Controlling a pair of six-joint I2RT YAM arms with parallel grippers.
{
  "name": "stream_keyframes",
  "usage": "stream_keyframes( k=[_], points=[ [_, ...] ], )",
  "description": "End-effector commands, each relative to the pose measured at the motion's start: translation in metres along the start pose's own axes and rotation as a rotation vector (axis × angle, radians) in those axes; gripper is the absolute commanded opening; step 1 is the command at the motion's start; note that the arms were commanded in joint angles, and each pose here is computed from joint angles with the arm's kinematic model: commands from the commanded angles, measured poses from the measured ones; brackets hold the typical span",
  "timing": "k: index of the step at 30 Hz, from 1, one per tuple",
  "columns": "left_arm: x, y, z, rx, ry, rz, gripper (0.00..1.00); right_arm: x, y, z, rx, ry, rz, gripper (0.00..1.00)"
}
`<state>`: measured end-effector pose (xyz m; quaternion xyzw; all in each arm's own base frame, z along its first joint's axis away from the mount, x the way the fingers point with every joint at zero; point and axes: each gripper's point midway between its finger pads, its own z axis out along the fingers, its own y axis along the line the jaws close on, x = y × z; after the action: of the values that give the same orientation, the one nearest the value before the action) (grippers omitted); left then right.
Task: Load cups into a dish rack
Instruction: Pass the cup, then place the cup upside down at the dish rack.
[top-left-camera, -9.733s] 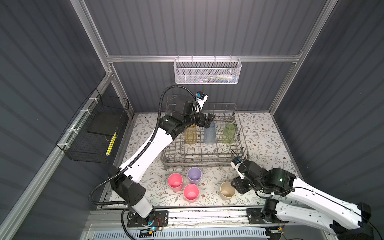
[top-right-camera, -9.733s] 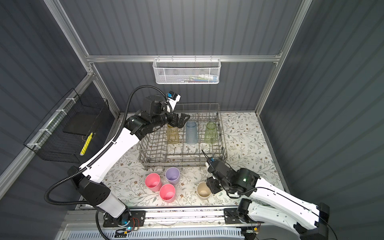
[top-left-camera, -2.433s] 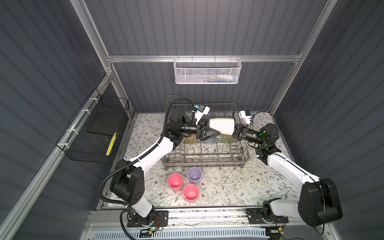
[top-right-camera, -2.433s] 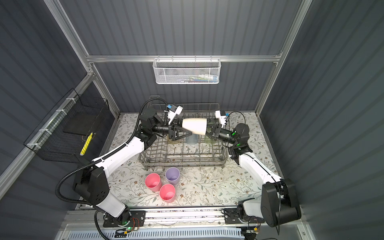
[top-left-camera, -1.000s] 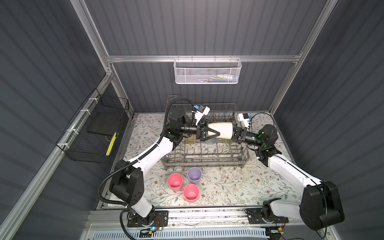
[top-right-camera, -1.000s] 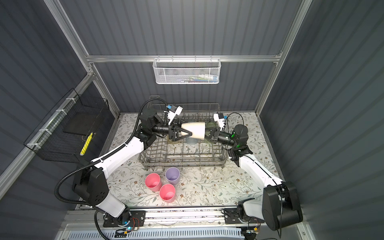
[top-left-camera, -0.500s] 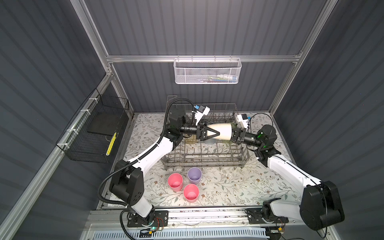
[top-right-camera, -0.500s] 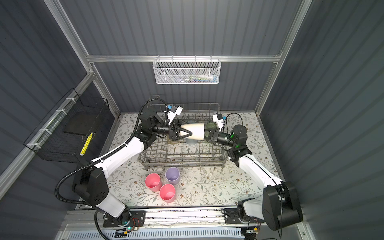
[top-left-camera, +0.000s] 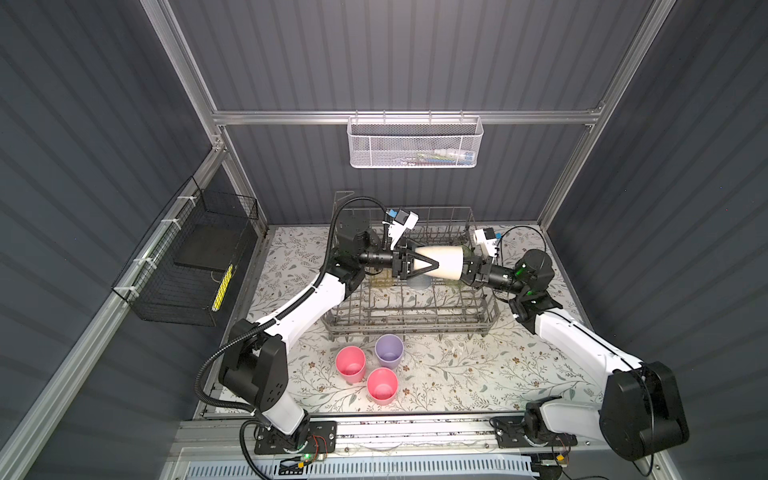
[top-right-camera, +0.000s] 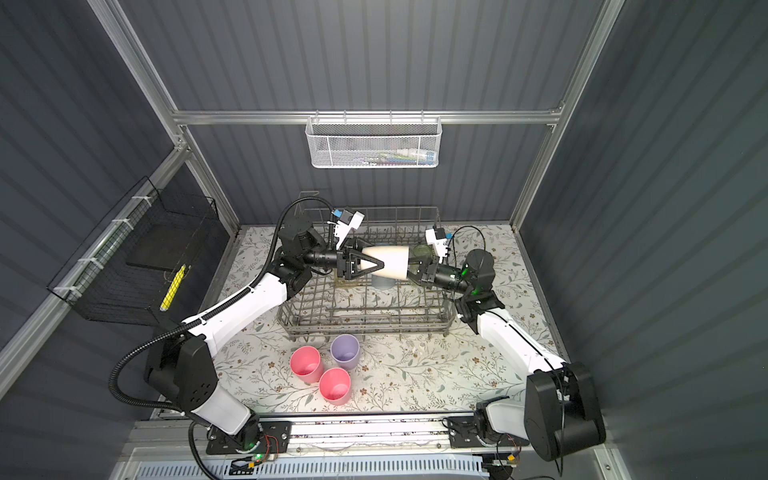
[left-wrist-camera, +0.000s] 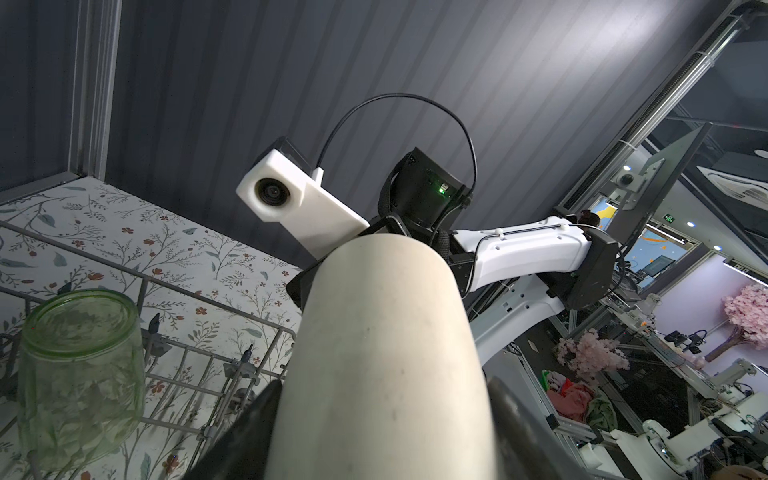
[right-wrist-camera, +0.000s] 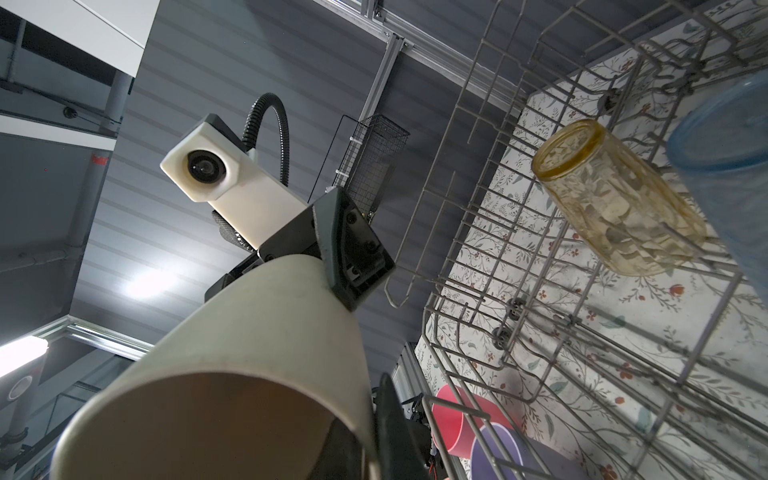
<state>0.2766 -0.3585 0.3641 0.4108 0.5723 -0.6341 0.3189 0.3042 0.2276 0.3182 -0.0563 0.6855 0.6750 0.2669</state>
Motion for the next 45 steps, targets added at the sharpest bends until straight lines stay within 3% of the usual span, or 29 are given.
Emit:
stream_keyframes(
  k=[1, 7, 16, 21, 28, 34, 45],
  points=[
    [-0.006, -0.023, -0.001, 0.045, 0.004, 0.065, 0.58, -0.004, 0.01, 0.001, -0.023, 0.005, -0.034, 0.13],
    [-0.015, -0.021, -0.012, -0.006, -0.03, 0.085, 0.57, -0.004, 0.015, -0.01, -0.022, -0.011, -0.042, 0.24],
    [-0.021, -0.015, -0.02, -0.045, -0.056, 0.081, 0.57, 0.001, 0.029, -0.03, -0.026, -0.034, -0.075, 0.33],
    [-0.023, 0.0, -0.037, -0.211, -0.032, 0.085, 0.57, -0.001, 0.034, -0.06, 0.016, -0.101, -0.092, 0.35],
    [-0.02, 0.035, -0.073, -0.629, 0.126, 0.054, 0.57, -0.003, 0.015, -0.108, 0.292, -0.213, -0.134, 0.36],
    [0.008, 0.056, -0.102, -0.854, 0.285, -0.031, 0.57, -0.003, -0.007, -0.135, 0.599, -0.243, -0.211, 0.37],
    [0.08, 0.072, -0.142, -1.157, 0.659, -0.152, 0.57, 0.002, -0.034, -0.141, 0.658, -0.232, -0.19, 0.38]
  ],
)
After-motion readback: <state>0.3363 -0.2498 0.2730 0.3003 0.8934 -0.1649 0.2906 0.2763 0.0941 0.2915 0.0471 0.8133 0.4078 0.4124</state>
